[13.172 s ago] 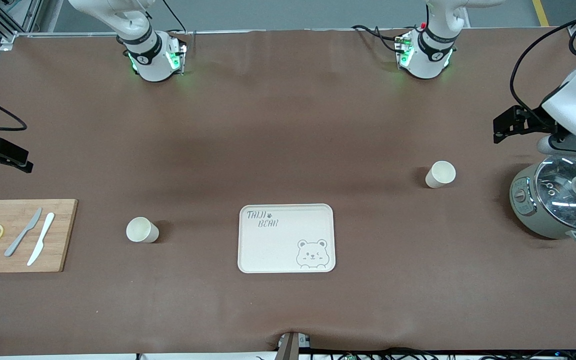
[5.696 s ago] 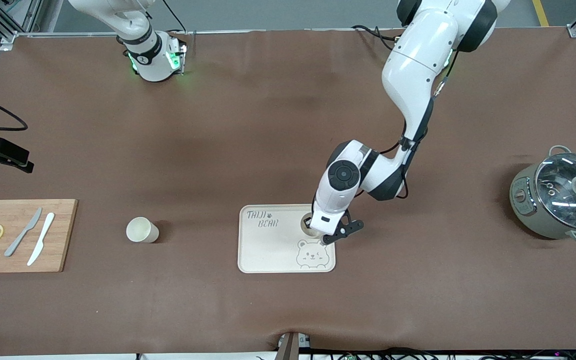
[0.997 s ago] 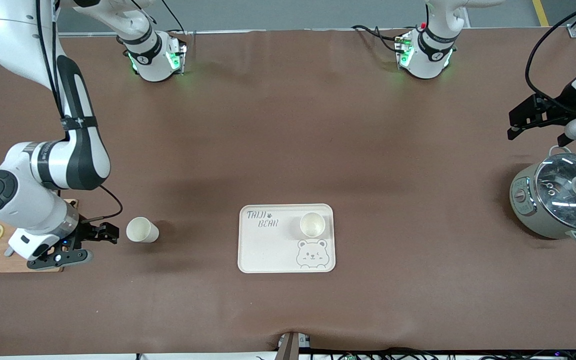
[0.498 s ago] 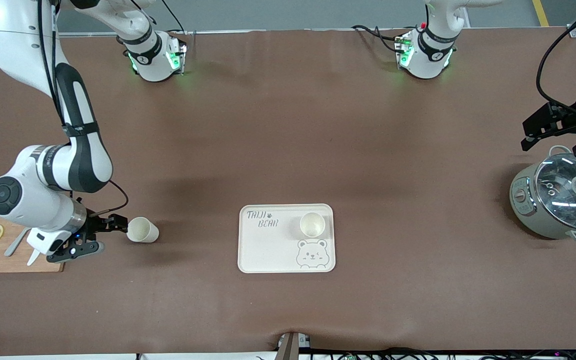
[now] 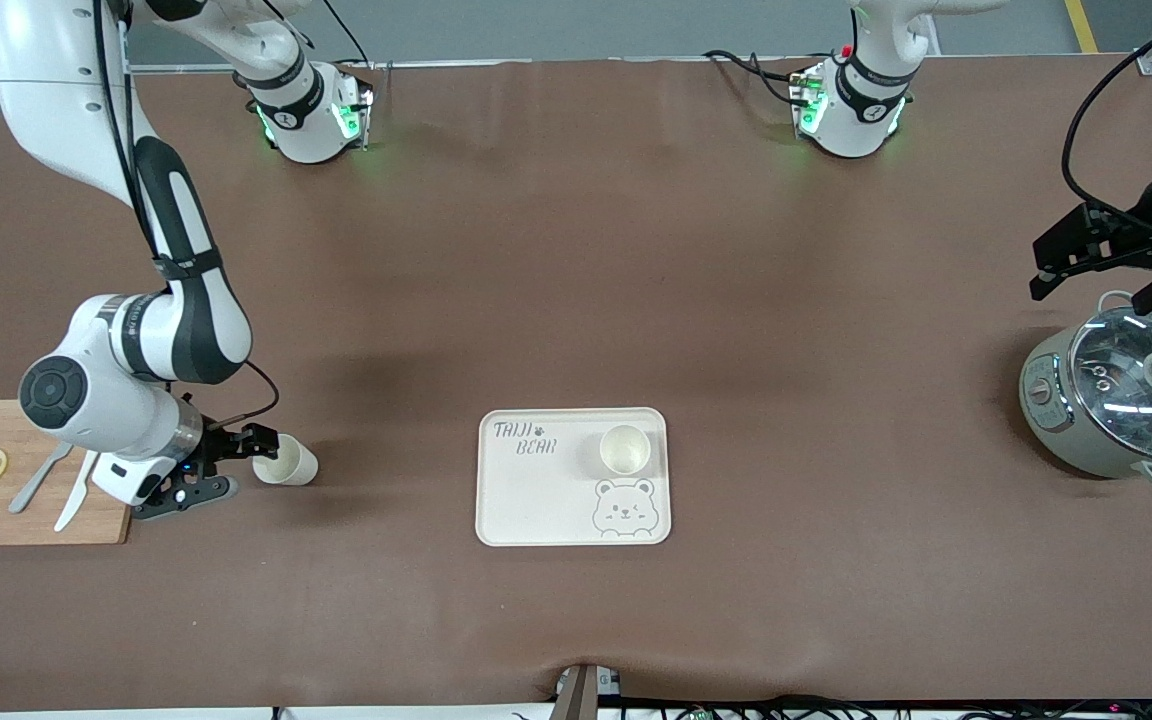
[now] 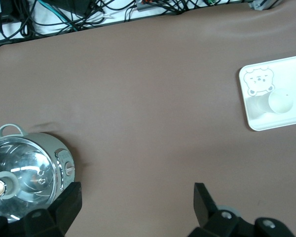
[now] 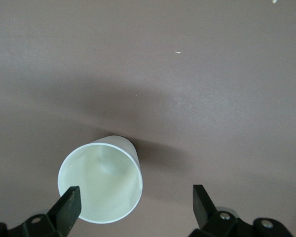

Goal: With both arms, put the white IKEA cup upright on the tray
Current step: 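Move the right gripper down over the white cup near the board, then close the right gripper on the cup's rim and lift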

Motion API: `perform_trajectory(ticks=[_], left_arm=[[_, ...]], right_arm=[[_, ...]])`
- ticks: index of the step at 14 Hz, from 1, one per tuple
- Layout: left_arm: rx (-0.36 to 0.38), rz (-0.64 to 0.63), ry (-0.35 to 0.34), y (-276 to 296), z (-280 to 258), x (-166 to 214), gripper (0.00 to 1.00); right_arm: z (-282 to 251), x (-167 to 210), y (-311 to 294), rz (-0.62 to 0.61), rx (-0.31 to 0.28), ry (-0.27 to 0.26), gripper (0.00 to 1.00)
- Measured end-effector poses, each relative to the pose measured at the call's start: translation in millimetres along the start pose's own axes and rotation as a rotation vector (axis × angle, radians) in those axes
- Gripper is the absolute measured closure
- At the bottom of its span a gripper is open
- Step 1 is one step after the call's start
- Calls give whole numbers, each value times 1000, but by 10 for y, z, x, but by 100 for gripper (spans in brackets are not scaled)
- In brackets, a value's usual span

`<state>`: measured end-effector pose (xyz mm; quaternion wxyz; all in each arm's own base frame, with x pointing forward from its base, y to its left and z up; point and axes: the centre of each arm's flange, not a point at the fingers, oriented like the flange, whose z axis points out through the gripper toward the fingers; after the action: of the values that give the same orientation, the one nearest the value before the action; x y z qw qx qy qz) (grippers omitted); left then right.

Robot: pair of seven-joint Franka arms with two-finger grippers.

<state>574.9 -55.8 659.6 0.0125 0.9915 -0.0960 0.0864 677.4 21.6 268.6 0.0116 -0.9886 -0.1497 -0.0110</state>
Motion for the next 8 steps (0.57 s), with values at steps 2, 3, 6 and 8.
perform_trajectory(ticks=[2,3,6,8], left_arm=[[-4,17,0,104,1,8,0],[-4,20,1,124,-4,9,0],[-3,19,7,119,-34,0,0],[-5,30,9,183,-43,2,0]], right_arm=[[94,-5,17,-26,-3,-2,0],[141,-10,31,-32,-5,-3,0],[282,0,56,-42,-15,8,0],[365,1,55,-44,-18,9,0]])
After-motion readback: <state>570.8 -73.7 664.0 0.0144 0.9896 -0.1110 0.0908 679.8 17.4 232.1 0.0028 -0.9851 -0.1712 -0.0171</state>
